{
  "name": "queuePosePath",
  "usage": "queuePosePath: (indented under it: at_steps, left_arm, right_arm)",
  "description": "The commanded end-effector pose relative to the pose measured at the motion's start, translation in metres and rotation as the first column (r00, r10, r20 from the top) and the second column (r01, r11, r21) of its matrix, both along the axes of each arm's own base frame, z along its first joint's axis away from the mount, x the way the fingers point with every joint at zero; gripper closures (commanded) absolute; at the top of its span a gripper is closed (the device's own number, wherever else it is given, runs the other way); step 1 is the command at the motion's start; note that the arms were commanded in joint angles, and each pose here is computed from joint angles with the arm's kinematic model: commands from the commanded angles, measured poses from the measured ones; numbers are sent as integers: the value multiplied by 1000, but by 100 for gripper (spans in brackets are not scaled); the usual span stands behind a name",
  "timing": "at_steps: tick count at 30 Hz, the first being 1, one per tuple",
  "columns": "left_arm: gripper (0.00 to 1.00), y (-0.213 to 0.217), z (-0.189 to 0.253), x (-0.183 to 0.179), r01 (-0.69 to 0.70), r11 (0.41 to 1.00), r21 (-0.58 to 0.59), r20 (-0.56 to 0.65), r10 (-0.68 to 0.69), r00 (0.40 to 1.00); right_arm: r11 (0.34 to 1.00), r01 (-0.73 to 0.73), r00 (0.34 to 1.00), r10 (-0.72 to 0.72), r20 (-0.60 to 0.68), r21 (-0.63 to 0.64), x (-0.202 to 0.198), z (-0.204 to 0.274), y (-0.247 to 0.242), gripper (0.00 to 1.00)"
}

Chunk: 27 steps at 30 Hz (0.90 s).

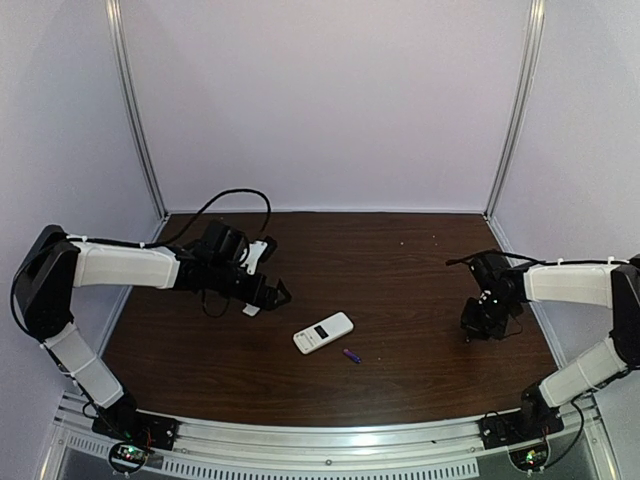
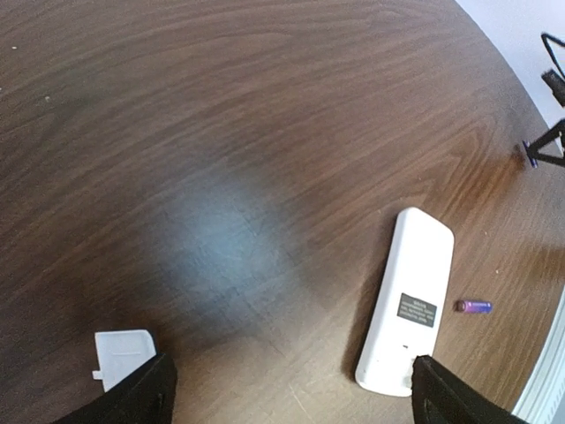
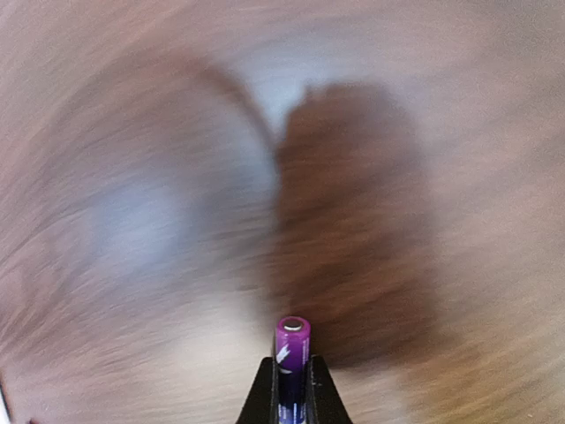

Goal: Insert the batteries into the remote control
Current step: Pick up the battery from the corner of the board, then adjust the remote control without the battery cover at the center of the board.

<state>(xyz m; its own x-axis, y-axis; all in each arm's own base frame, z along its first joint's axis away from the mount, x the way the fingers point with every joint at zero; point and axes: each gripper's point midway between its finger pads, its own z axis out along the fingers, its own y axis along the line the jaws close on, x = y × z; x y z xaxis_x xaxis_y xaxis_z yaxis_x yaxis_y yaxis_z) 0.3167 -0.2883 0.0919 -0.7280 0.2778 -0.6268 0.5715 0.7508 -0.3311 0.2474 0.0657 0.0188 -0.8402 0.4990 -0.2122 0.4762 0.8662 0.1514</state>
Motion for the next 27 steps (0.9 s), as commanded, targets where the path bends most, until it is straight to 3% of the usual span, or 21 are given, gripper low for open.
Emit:
queuePosePath:
  at_steps: [1, 4, 10, 18, 27]
  left_arm:
    - [7, -11, -5, -30, 124, 990, -60, -46, -127, 991]
    - [11, -19, -8, -48, 167, 982, -85, -71, -173, 982]
    - [20, -27, -15, -67, 189, 973, -132, -117, -205, 972]
    - [29, -34, -24, -77, 204, 961, -187, -137, -231, 963]
    - [33, -39, -38, -84, 194, 958, -211, -162, -230, 960]
  right_arm:
    - [954, -262, 962, 246, 119, 143, 25, 22, 62, 100]
    - [873, -408, 911, 371, 180, 266, 25, 29, 113, 100]
    - [709, -645, 764, 592, 257, 285, 15, 34, 191, 100]
    - [576, -733, 679, 650, 341, 360, 27, 32, 246, 100]
    - [498, -754, 644, 690, 332, 428, 25, 17, 274, 100]
